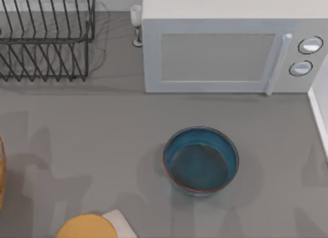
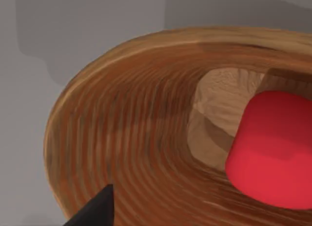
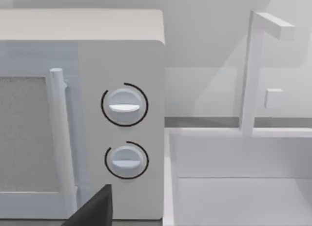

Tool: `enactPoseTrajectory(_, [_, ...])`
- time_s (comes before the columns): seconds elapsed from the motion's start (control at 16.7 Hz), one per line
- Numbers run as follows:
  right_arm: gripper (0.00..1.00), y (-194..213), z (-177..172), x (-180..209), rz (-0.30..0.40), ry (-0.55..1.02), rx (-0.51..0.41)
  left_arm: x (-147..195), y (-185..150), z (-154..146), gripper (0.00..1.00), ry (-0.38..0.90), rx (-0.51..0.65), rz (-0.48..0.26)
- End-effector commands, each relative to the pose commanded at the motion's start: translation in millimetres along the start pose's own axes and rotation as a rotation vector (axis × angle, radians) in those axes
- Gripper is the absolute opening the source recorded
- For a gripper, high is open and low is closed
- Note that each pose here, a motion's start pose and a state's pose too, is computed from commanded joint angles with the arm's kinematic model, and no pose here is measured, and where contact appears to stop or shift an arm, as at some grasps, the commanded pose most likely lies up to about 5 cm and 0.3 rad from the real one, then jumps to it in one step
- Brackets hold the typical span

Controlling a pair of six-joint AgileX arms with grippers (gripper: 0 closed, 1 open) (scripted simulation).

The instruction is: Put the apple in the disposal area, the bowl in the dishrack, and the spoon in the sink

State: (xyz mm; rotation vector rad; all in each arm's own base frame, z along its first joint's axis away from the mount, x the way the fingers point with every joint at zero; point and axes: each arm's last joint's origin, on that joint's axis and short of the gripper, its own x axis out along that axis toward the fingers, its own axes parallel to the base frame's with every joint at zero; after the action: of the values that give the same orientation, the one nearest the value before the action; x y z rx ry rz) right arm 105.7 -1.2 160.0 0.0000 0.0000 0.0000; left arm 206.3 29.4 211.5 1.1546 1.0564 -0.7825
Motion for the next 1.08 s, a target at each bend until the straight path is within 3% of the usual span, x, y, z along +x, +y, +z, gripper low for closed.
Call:
enactPoseTrajectory(0.3, [1.0,0.0,0.0,0.0,0.0,0.0,0.0,-15.0,-46.5,1.2,1.0,-0.144,-0.46,0.342])
enactPoseTrajectory(0.6, [1.0,0.0,0.0,0.0,0.0,0.0,0.0,-10.3,-89.9,0.0,1.0,-0.523,-0.917,0.629])
enactPoseTrajectory(0.84, [1.0,0.0,0.0,0.0,0.0,0.0,0.0,1.6,-109.0,0.6,1.0,-0.878,-1.098,0.759])
enactPoseTrajectory(1.08, [1.0,0.0,0.0,0.0,0.0,0.0,0.0,13.4,-116.0,1.8,1.0,-1.051,-1.153,0.782])
